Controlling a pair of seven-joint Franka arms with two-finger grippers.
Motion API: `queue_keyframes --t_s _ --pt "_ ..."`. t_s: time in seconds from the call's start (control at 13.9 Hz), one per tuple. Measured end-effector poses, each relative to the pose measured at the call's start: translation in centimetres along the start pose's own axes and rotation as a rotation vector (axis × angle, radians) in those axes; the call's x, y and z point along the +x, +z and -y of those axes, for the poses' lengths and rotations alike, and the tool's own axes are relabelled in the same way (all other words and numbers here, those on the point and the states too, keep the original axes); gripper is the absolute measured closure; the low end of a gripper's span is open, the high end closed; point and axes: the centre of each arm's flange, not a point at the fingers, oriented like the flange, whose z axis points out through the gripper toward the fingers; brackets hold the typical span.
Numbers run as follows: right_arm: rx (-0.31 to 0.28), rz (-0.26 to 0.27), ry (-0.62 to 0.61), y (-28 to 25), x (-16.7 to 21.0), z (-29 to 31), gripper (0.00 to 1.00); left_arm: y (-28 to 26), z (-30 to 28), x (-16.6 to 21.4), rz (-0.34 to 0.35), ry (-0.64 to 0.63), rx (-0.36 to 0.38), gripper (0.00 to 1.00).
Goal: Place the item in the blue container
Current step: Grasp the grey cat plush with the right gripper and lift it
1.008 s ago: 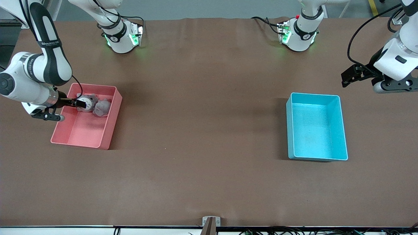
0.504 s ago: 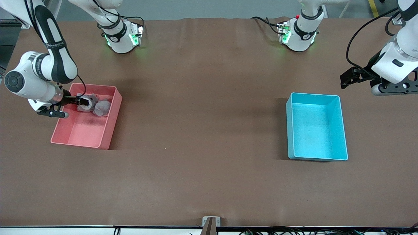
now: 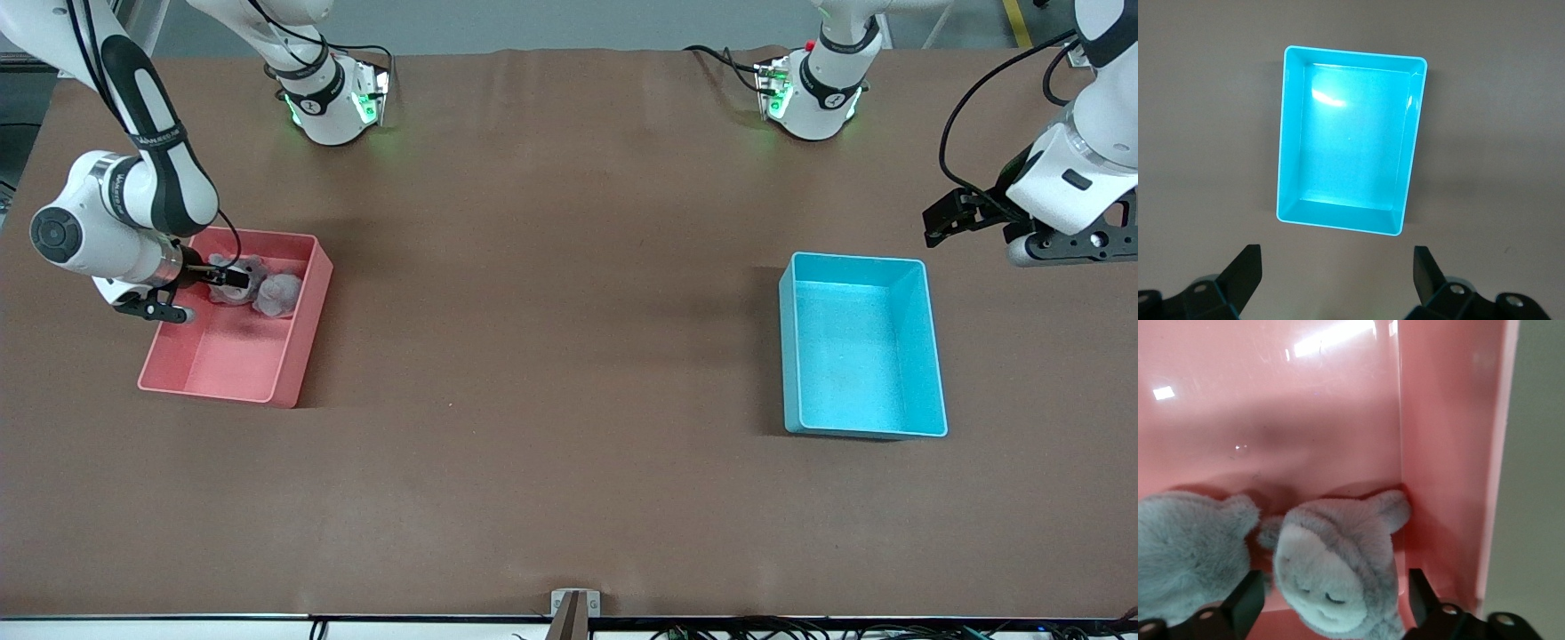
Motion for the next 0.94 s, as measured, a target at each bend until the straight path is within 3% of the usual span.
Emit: queue_keyframes --t_s 0.29,0.58,0.79,0.94 --pt "0.0 0.021 0.003 0.2 -0.2 0.1 0.56 0.4 0.0 0.2 -0.009 0.001 -0.001 0.0" --pt "-0.001 0.038 0.006 0.0 -0.2 0.1 0.83 1.0 -0.1 0.2 -0.001 0.002 0.0 0.0" --pt "-0.005 0.095 0.013 -2.5 0.6 -0.1 0.85 1.6 -0.1 0.1 0.01 0.002 0.001 0.0" --pt "-0.011 0.139 0.021 -7.3 1.9 -0.4 0.85 1.9 -0.1 0.1 0.016 0.002 0.002 0.0"
